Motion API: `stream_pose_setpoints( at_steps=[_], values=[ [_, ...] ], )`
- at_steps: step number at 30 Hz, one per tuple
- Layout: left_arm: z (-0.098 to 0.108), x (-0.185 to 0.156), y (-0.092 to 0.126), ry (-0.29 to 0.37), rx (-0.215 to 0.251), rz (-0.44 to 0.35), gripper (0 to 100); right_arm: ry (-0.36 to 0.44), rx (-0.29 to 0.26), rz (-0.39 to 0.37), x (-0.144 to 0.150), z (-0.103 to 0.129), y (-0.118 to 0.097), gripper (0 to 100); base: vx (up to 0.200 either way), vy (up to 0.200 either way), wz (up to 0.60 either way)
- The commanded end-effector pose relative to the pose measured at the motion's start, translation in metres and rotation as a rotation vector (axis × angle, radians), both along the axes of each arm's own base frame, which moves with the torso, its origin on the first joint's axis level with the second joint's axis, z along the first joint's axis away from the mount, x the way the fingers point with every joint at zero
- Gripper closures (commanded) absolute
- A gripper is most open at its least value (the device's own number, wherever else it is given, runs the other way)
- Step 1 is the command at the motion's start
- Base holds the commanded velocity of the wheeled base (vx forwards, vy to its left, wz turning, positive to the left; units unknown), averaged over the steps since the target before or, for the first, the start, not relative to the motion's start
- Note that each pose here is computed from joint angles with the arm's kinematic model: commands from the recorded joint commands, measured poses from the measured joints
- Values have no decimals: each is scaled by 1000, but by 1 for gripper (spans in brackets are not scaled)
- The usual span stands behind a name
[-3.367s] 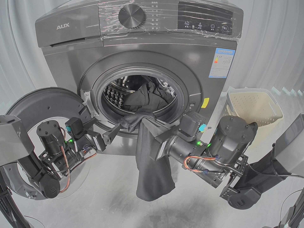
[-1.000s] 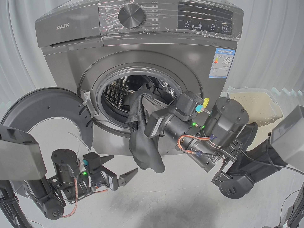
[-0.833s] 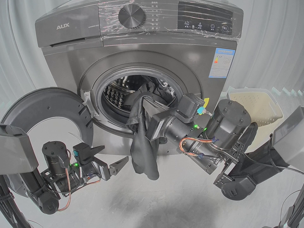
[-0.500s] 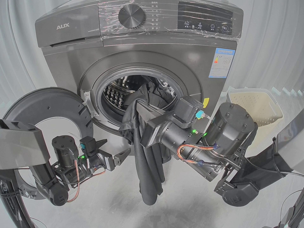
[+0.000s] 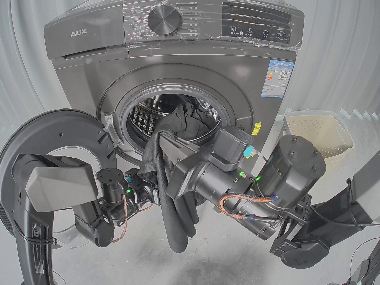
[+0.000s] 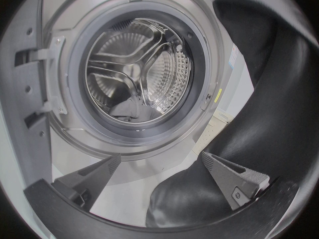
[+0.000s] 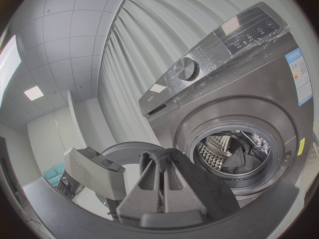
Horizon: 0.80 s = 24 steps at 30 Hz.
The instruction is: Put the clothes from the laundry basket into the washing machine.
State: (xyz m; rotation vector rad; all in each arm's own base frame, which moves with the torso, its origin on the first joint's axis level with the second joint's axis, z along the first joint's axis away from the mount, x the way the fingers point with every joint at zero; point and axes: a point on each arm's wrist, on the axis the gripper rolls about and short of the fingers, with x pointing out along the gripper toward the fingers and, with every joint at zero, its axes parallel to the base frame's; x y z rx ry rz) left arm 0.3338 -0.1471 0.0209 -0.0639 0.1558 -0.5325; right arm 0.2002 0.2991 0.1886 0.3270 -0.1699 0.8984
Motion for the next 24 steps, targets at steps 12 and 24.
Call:
stream_pose_setpoints(
  at_steps=[12,24],
  values=[
    [6,-29,0,47,24,-39,0,-4,-1,-72,49,-6,8,100,0,0,0],
    [5,-35,-8,55,29,-65,0,24,-10,-67,51,-3,18,100,0,0,0]
  ],
)
